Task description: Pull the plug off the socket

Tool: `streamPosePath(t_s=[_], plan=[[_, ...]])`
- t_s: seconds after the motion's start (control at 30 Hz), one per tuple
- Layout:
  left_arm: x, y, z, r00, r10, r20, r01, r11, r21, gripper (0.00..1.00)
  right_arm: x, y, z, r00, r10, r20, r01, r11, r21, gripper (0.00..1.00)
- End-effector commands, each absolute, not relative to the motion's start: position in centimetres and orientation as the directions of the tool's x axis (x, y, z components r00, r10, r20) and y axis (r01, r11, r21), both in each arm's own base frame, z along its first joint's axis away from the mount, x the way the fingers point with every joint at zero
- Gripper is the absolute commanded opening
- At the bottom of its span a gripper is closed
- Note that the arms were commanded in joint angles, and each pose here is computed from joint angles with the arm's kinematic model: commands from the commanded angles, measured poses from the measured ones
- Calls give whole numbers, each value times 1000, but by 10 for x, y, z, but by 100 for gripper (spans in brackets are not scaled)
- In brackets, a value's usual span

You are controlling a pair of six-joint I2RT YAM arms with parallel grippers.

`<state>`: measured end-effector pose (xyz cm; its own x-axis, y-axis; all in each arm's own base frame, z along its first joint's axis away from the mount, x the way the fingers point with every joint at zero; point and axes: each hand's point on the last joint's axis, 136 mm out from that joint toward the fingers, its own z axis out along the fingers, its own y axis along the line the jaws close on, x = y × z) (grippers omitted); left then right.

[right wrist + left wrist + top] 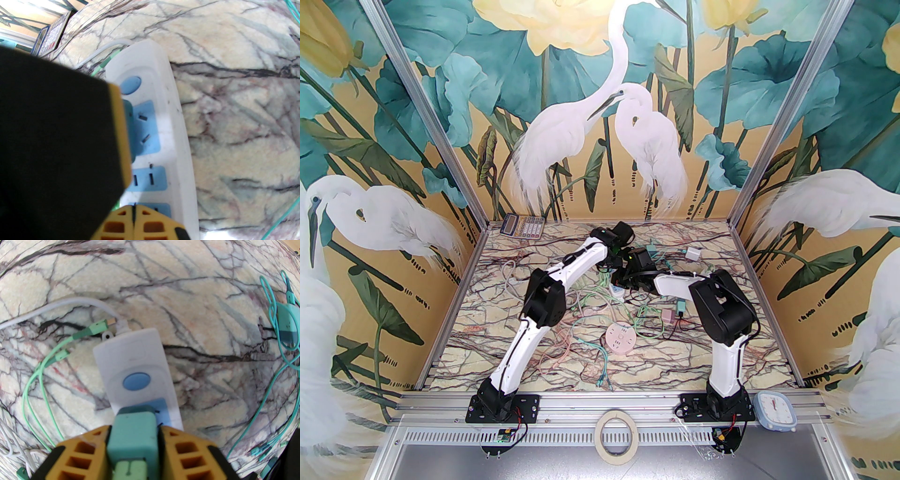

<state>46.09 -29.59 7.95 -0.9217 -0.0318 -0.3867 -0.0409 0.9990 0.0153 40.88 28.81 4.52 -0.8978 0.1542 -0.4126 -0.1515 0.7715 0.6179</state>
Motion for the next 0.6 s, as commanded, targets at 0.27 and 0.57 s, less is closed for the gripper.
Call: streamPosePath(t_s=[0.27, 0.57], plan=[[442, -270, 136, -932, -45, -359, -25, 998, -59, 34, 384, 252, -23, -948, 127, -293, -29, 880, 474, 0], [436, -293, 94, -939, 56, -340, 26, 995, 93, 33, 384, 258, -24, -952, 126, -281, -32, 866, 498, 0]])
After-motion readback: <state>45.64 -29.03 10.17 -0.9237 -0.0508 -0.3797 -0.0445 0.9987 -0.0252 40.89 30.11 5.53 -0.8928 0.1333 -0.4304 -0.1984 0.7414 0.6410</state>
